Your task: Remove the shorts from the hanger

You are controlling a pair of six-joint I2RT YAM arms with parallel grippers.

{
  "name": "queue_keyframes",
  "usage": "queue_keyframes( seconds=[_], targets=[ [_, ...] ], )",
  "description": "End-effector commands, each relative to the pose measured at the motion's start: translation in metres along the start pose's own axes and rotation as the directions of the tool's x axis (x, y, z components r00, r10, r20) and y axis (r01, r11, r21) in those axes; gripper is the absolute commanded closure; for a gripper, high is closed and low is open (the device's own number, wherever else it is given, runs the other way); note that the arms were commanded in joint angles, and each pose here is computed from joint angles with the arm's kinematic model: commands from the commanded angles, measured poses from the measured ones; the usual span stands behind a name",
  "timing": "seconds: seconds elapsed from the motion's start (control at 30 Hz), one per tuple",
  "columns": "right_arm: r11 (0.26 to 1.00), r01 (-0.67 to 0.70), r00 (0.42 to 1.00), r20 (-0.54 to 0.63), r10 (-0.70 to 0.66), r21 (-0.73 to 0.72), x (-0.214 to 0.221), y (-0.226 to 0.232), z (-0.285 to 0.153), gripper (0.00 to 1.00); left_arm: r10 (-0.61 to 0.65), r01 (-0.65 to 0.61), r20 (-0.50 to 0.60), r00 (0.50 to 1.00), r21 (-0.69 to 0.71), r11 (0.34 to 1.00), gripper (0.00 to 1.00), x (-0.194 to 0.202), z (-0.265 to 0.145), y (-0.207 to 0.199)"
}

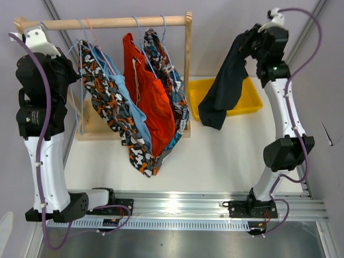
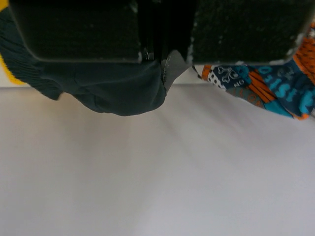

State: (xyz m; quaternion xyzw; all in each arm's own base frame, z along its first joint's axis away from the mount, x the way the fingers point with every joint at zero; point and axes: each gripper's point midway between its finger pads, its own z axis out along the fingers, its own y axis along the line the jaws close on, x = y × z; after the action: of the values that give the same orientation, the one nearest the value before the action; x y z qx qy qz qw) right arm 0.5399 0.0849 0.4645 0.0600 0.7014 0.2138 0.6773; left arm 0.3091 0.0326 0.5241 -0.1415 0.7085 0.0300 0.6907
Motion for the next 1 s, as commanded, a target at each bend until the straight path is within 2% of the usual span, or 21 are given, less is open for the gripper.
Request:
queue_keyframes(
  seconds=[0.0,0.07,0.1,0.13,0.17,0.2,0.23,0.3,0.33,0.37,0.43,0.47,0.5,0.53,0.57,0.6,0.67,0.97],
  targets=[
    [0.998,-0.046,0.998,-0.055,0.044,-0.038,0.064,-0.016,0.027,1.0,-0.017,0.016,0.067,0.998,0.011,1.0,1.0,-0.017,0.009,-0.003],
    [0.998,-0.065,0.993,-0.092,0.067,0.024,0.102,-0.04,0.037,1.0,-0.024,0.023,0.065,0.998,0.024,0.999,1.0,-0.016,0.013,-0.006],
    [0.994,-0.089,0.98,-0.171,0.099,0.065,0.145,-0.059,0.046,1.0,-0.029,0.027,0.058,0.998,0.026,0.999,1.0,-0.014,0.017,-0.008],
    [0.99,-0.121,0.964,-0.229,0.136,0.079,0.168,-0.067,0.053,0.94,-0.038,0.036,0.051,0.998,0.03,0.999,1.0,-0.012,0.022,-0.01],
    [0.984,-0.148,0.915,-0.365,0.173,0.096,0.207,-0.071,0.05,0.46,-0.041,0.039,0.054,0.998,0.038,0.999,1.0,-0.014,0.023,-0.012],
    [0.979,-0.151,0.889,-0.415,0.195,0.136,0.227,-0.079,0.052,0.36,-0.043,0.041,0.05,0.998,0.042,0.998,1.0,-0.014,0.025,-0.013],
    [0.975,-0.146,0.854,-0.477,0.209,0.167,0.263,-0.084,0.047,0.01,-0.041,0.039,0.047,0.998,0.043,0.998,1.0,-0.013,0.03,-0.015],
    [0.978,-0.142,0.864,-0.463,0.197,0.153,0.277,-0.082,0.041,0.01,-0.027,0.026,0.064,0.998,0.03,0.999,1.0,-0.021,0.032,-0.013],
    [0.98,-0.15,0.878,-0.439,0.193,0.133,0.269,-0.074,0.033,0.0,-0.018,0.017,0.054,0.998,0.017,1.0,1.0,-0.019,0.039,-0.012],
    [0.976,-0.17,0.867,-0.45,0.215,0.138,0.288,-0.075,0.023,0.01,-0.017,0.016,0.061,0.998,0.009,1.0,1.0,-0.023,0.039,-0.011],
    [0.975,-0.2,0.861,-0.456,0.224,0.101,0.286,-0.063,0.011,0.01,-0.006,0.007,0.072,0.997,-0.01,1.0,1.0,-0.029,0.042,-0.008],
    [0.973,-0.204,0.843,-0.487,0.229,0.103,0.301,-0.06,0.001,0.0,0.004,-0.002,0.055,0.998,-0.047,0.999,1.0,-0.025,0.053,0.001],
    [0.975,-0.205,0.838,-0.498,0.222,0.091,0.304,-0.055,-0.004,0.01,0.002,0.003,0.082,0.997,-0.062,0.998,1.0,-0.036,0.051,0.005],
    [0.977,-0.203,0.858,-0.47,0.206,0.059,0.292,-0.047,-0.006,0.01,0.005,0.001,0.079,0.997,-0.073,0.997,1.0,-0.036,0.055,0.008],
    [0.978,-0.204,0.858,-0.472,0.203,0.05,0.294,-0.042,-0.01,0.01,0.012,-0.007,0.048,0.999,-0.085,0.996,1.0,-0.027,0.067,0.01],
    [0.977,-0.204,0.846,-0.491,0.207,0.06,0.304,-0.045,-0.02,0.0,0.005,0.002,0.076,0.997,-0.094,0.996,1.0,-0.039,0.065,0.013],
    [0.977,-0.21,0.85,-0.486,0.204,0.044,0.3,-0.039,-0.03,0.01,0.004,0.003,0.063,0.998,-0.122,0.993,1.0,-0.038,0.073,0.019],
    [0.975,-0.221,0.821,-0.531,0.207,0.039,0.322,-0.035,-0.068,0.01,0.003,-0.023,-0.091,0.996,-0.226,0.974,1.0,0.02,0.119,0.054]
  ],
)
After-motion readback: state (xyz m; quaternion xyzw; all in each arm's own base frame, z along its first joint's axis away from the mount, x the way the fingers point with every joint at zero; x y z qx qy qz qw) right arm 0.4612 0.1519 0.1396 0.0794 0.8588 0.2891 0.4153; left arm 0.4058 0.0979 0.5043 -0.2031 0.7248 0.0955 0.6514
